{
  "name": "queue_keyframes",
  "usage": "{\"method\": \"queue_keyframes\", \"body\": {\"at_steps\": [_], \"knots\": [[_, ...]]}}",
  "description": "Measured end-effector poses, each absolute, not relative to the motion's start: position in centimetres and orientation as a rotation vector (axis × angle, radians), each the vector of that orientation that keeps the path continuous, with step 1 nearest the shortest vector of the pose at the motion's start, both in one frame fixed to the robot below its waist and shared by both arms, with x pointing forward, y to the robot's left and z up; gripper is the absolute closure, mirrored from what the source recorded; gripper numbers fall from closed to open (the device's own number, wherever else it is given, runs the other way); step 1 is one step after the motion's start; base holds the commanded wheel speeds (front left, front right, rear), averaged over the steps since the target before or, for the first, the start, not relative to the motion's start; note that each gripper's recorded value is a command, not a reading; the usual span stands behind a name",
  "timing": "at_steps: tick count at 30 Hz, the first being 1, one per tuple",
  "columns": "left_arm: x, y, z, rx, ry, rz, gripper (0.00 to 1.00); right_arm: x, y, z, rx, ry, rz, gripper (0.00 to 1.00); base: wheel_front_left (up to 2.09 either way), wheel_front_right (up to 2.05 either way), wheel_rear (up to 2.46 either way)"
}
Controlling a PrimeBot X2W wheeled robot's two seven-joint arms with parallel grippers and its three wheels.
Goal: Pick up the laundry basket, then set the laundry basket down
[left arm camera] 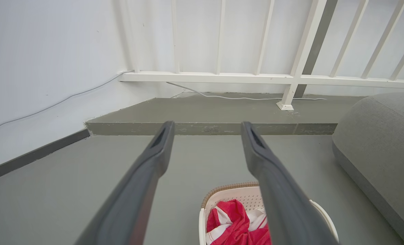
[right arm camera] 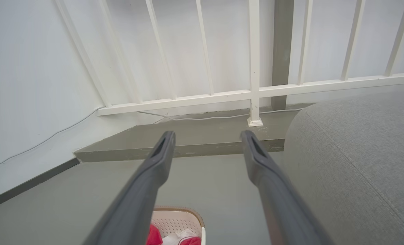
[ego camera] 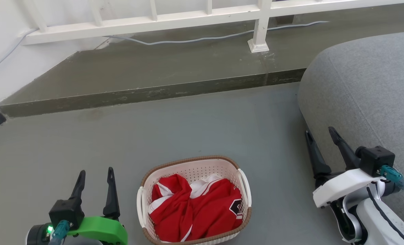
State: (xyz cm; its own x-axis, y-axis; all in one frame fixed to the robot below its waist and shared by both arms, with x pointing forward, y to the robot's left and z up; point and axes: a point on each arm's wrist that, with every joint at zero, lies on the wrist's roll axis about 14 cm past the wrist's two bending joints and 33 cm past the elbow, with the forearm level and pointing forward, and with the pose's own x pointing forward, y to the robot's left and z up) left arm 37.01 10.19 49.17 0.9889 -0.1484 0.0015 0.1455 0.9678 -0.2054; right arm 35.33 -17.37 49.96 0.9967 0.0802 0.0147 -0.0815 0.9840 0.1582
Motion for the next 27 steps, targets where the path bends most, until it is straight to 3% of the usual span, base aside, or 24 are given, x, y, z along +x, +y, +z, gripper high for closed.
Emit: {"method": "queue_keyframes", "body": {"at_steps": [1,10,27], "knots": [[37.0,10.3,49.2,-0.207,0.013,-0.146,1.0,35.4,-17.4,50.1,0.16,-0.012,0.082,1.0,0.0,0.0,0.0],[36.3,10.1,47.3,-0.22,0.076,-0.142,1.0,34.0,-16.7,47.3,0.212,0.076,0.066,1.0,0.0,0.0,0.0],[36.1,11.7,46.5,-0.467,0.145,-0.074,1.0,34.9,-17.4,47.2,0.452,0.108,0.008,1.0,0.0,0.0,0.0]]}}
